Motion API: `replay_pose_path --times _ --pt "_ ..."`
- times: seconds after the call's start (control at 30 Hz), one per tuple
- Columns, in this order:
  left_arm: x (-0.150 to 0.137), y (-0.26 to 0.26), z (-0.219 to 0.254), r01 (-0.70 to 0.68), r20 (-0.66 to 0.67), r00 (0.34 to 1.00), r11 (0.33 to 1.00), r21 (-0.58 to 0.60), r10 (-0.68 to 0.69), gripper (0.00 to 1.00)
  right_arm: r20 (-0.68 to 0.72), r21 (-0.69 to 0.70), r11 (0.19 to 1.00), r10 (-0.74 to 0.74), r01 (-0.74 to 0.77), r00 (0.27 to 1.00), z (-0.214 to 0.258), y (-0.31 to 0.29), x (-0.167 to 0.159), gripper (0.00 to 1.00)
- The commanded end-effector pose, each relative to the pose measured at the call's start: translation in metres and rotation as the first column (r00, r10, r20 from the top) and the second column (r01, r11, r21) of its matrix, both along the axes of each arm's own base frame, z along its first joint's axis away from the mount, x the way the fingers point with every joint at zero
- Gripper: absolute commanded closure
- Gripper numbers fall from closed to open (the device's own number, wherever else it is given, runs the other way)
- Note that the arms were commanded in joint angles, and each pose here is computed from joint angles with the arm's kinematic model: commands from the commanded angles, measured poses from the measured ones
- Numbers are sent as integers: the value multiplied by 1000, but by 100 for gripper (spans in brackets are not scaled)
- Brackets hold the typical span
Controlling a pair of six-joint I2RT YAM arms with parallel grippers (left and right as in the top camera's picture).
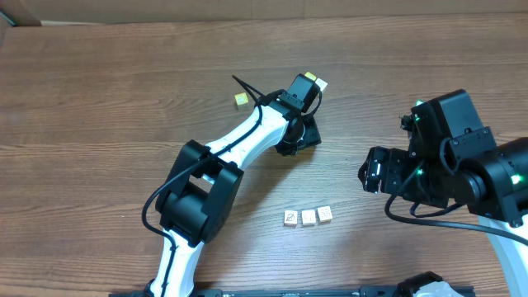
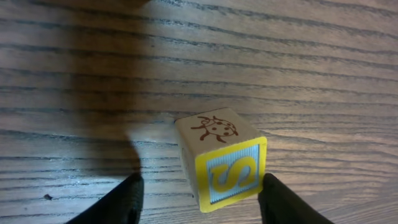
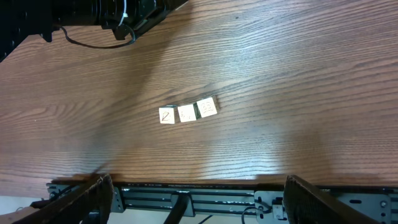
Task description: Flip 4 blocks
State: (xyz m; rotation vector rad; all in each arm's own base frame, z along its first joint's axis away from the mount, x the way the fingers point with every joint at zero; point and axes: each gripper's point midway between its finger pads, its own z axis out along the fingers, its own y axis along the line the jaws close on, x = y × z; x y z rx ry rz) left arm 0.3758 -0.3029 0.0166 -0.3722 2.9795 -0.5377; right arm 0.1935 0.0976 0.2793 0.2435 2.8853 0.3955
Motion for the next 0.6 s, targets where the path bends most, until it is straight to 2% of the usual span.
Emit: replay_pose_path --times 0.0,0.23,0.57 --pt "6 -4 3 -11 4 1000 1000 -22 11 52 33 9 1000 10 -10 999 8 0 1 12" --pt "6 -3 3 -12 1 1000 1000 -18 12 71 33 10 1000 10 -10 999 8 0 1 12" --pt "6 6 1 -17 -13 1000 1000 -1 17 80 33 10 1000 10 -10 999 8 0 1 12"
